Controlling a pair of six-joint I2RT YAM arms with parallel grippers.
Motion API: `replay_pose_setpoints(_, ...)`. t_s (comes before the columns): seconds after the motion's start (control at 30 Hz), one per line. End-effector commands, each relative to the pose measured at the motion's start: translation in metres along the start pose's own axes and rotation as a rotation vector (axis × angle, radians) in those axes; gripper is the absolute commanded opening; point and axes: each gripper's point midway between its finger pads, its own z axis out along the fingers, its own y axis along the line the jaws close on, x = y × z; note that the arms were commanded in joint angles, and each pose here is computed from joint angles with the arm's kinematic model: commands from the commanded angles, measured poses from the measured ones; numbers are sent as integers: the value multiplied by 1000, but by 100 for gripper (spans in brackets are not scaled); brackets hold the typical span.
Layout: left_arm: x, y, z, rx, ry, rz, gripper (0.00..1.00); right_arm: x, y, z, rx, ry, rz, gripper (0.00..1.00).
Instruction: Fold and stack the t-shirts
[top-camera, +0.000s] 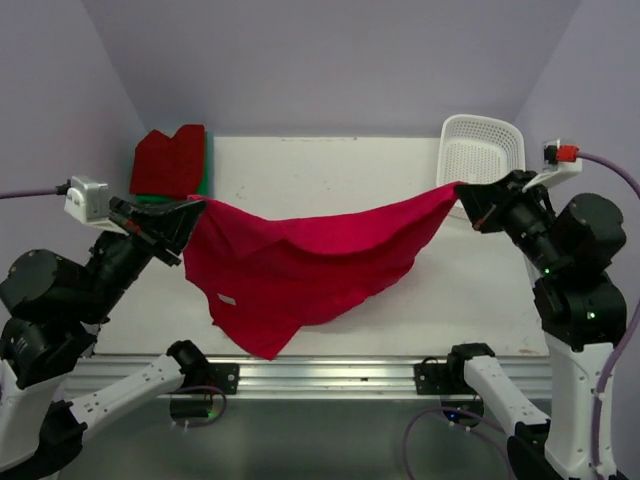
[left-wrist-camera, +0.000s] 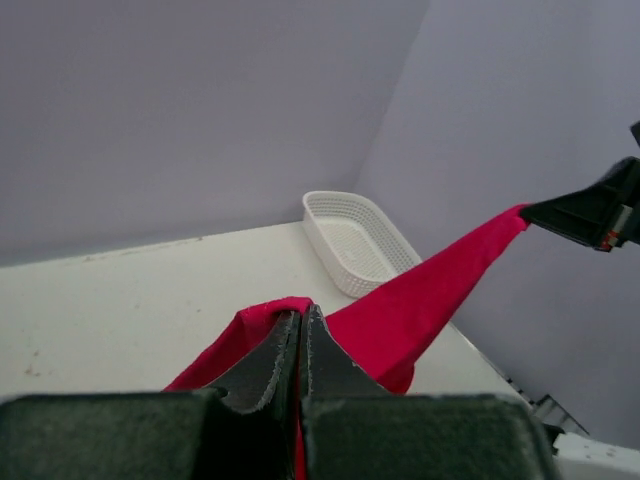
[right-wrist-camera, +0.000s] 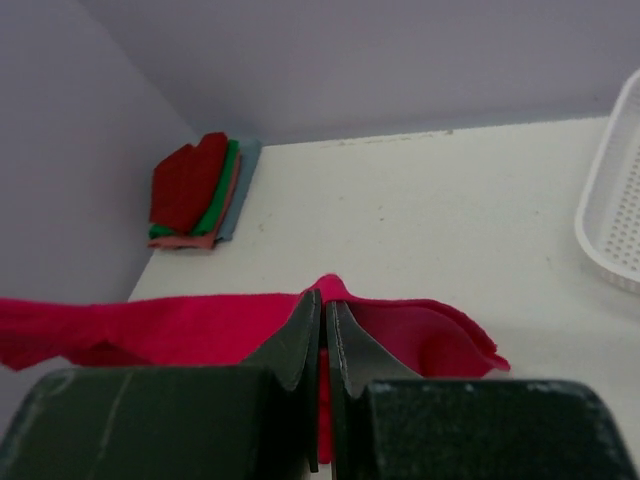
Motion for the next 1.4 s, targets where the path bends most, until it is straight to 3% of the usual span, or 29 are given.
replay_pose_setpoints(0.0, -28, -55, -33, 338, -50, 55, 0, -16, 67, -63, -302, -35, -147, 0)
replay_pose_setpoints(0.07, -47, -86, -81, 560, -98, 62, 0, -25, 105, -121, -465, -130, -243, 0)
replay_pose_setpoints(0.13, -82, -106, -148, 727, -242, 100, 0, -39, 129, -186, -546, -300, -333, 0)
replay_pose_setpoints(0.2, -114, -119, -202, 756, -397, 199, 0, -56, 146, -233, -600, -435, -354, 0)
replay_pose_setpoints(0.3, -129, -147, -241, 735, -493, 340, 0, -76, 155, -275, -604, -578, -326, 0)
replay_pose_setpoints(0.37, -132, -152, -238, 730, -491, 325, 0, -86, 152, -273, -567, -596, -293, 0)
replay_pose_setpoints(0.4, -147, -139, -232, 618, -536, 310, 0, -98, 137, -268, -461, -627, -233, 0)
replay_pose_setpoints(0.57, -147, -63, -142, 212, -429, 250, 0, -111, 77, -180, -128, -468, -79, 0)
replay_pose_setpoints(0.6, -139, -44, -113, 122, -378, 239, 0, -98, 63, -139, -75, -347, -55, 0)
replay_pose_setpoints(0.67, -125, -24, -84, 37, -320, 248, 0, -80, 46, -103, -18, -237, -31, 0)
replay_pose_setpoints(0.7, -104, 8, -56, -102, -255, 240, 0, -59, 29, -71, 31, -140, -9, 0)
replay_pose_setpoints(0.77, -82, 37, -29, -220, -208, 245, 0, -37, 8, -41, 93, -72, 9, 0)
replay_pose_setpoints(0.8, -47, 65, -7, -322, -122, 249, 0, -13, -10, -16, 135, 1, 16, 0)
replay_pose_setpoints(0.87, -19, 83, 16, -374, -83, 238, 0, 12, -34, 9, 206, 76, 17, 0)
replay_pose_setpoints(0.97, 59, 125, 53, -480, 61, 248, 0, 64, -76, 49, 324, 226, 15, 0)
replay_pose_setpoints(1.1, 117, 166, 89, -593, 188, 277, 0, 102, -114, 88, 423, 329, -10, 0)
replay_pose_setpoints(1.37, 157, 262, 121, -738, 316, 196, 0, 147, -174, 162, 587, 464, -55, 0)
